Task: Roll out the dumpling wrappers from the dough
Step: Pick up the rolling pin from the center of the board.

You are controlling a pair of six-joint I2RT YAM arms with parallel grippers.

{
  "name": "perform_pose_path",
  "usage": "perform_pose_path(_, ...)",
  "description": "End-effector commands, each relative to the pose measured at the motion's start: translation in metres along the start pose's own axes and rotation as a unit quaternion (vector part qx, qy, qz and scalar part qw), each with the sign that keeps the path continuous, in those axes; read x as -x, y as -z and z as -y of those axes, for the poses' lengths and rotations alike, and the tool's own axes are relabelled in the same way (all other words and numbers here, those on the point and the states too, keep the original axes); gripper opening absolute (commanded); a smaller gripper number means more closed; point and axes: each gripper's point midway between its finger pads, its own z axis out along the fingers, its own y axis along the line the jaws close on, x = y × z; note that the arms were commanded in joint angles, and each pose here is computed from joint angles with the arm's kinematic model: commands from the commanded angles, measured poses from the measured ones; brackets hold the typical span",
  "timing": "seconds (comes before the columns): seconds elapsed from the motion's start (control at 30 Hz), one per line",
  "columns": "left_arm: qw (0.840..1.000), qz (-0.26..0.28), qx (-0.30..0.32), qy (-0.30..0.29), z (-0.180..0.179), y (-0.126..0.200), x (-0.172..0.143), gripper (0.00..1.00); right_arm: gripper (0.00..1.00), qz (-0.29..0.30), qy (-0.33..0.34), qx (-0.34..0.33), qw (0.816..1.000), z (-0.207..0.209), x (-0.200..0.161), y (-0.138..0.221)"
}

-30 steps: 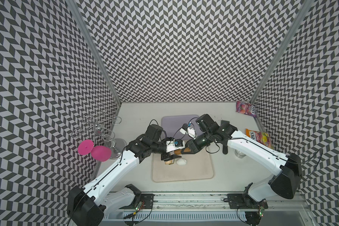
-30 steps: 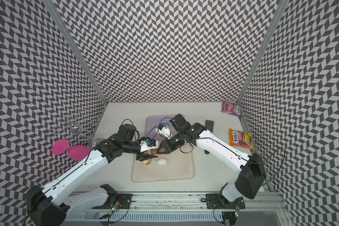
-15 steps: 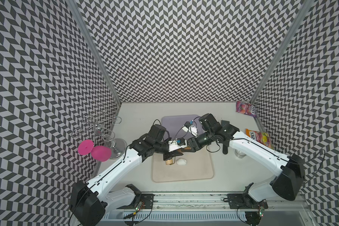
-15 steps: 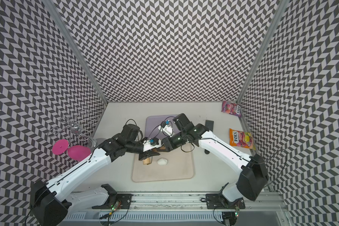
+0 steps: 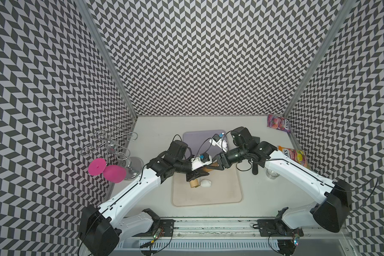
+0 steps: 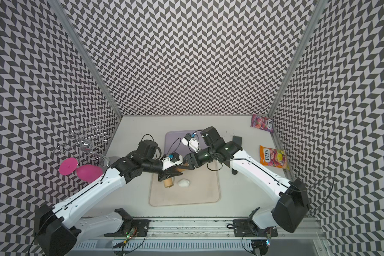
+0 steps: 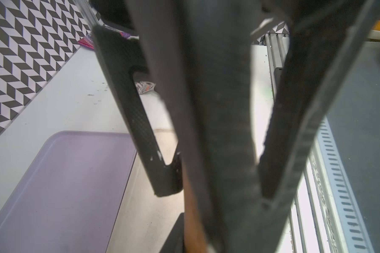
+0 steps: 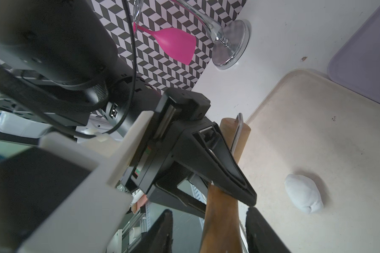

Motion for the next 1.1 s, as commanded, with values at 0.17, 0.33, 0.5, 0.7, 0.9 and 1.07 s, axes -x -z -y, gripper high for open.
perform_pose_path(0.17,1.0,0.026,0.002,-0.015,-0.002,0.003,0.013,0.0,0.56,-0.013,0.011,0.003,1.0,0.006,-0.005,-0.006)
perform_pose_path(0.33,1.0,0.027,0.001,-0.015,-0.001,0.003,0.013,0.0,0.55,-0.017,0.007,0.003,1.0,0.011,-0.005,-0.011)
perform_pose_path(0.5,0.999,0.03,0.0,-0.014,-0.001,0.004,0.016,0.0,0.54,-0.024,0.002,-0.002,1.0,0.018,-0.007,-0.016)
perform_pose_path(0.7,0.999,0.033,-0.005,-0.014,0.0,0.003,0.017,0.0,0.53,-0.026,0.001,0.002,1.0,0.02,-0.007,-0.019)
perform_pose_path(0.9,0.999,0.034,-0.008,-0.009,-0.001,0.002,0.017,0.0,0.53,-0.032,-0.002,0.001,0.999,0.023,-0.011,-0.024)
perform_pose_path(1.07,0.999,0.033,-0.014,-0.014,0.002,0.001,0.016,0.0,0.53,-0.031,0.001,0.0,1.0,0.024,-0.01,-0.024)
